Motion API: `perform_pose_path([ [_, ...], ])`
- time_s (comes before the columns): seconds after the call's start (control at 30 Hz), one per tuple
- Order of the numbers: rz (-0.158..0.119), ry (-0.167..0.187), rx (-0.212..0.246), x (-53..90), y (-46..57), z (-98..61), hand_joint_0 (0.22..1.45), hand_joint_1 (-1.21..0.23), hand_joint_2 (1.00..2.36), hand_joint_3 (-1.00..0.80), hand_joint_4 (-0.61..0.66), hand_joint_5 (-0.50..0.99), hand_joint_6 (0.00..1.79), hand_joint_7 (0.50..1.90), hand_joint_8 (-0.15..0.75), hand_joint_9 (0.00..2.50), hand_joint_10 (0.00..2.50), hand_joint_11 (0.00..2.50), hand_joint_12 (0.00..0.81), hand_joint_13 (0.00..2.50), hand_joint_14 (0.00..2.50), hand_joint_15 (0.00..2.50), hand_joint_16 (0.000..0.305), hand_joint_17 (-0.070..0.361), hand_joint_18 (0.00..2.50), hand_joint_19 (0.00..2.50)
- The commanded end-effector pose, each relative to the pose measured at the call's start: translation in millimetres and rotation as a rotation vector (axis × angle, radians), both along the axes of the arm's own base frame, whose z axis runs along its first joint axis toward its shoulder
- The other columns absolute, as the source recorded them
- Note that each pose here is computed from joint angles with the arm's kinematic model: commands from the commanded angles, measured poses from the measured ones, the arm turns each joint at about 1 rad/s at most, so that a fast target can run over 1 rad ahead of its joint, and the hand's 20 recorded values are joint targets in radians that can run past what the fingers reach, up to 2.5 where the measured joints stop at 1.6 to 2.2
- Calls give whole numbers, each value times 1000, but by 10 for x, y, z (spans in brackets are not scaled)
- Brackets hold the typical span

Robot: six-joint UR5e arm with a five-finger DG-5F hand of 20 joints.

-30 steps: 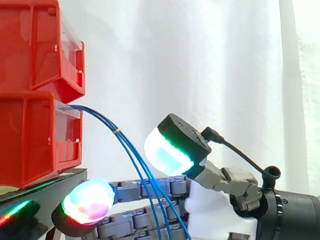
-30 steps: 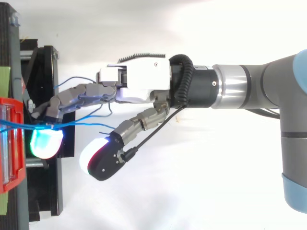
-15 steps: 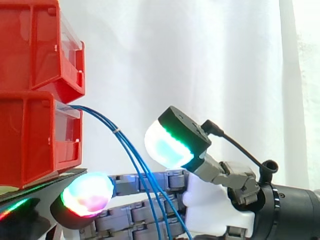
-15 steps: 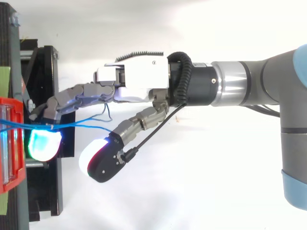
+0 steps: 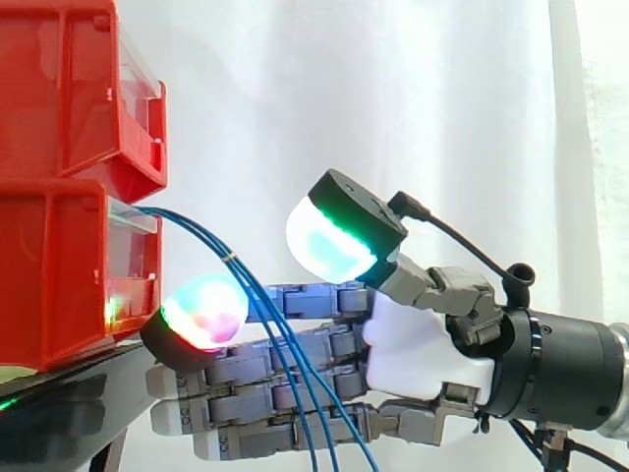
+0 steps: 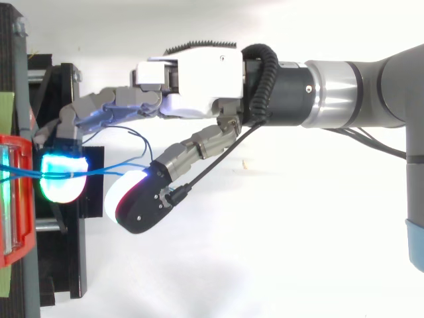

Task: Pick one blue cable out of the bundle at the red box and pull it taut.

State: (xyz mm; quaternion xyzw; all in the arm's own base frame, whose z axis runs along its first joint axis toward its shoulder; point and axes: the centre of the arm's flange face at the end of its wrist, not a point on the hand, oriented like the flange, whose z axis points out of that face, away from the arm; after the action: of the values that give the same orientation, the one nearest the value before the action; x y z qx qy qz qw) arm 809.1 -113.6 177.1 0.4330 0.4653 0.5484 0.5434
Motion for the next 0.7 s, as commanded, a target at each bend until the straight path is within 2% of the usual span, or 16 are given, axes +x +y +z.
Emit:
perform_pose_path([
  [0.0, -5, 3, -3, -11, -42, -4, 581, -699, 1002, -464, 324, -127, 502, 1006, 280, 358, 0, 27, 337, 231, 5, 105, 55, 123, 54, 90],
  [0.27, -23, 33, -34, -45, -109, -40, 571, -703, 1001, -484, 336, -129, 502, 1007, 282, 361, 0, 38, 339, 234, 4, 107, 55, 125, 62, 108],
  [0.37, -28, 59, -38, -72, -146, -69, 570, -703, 1001, -484, 332, -128, 502, 1011, 283, 362, 0, 38, 339, 239, 3, 111, 55, 124, 67, 98],
  [0.67, -26, 54, -44, -62, -121, -59, 579, -706, 1002, -463, 312, -119, 502, 1083, 282, 365, 0, 46, 340, 244, 4, 110, 55, 123, 76, 93],
])
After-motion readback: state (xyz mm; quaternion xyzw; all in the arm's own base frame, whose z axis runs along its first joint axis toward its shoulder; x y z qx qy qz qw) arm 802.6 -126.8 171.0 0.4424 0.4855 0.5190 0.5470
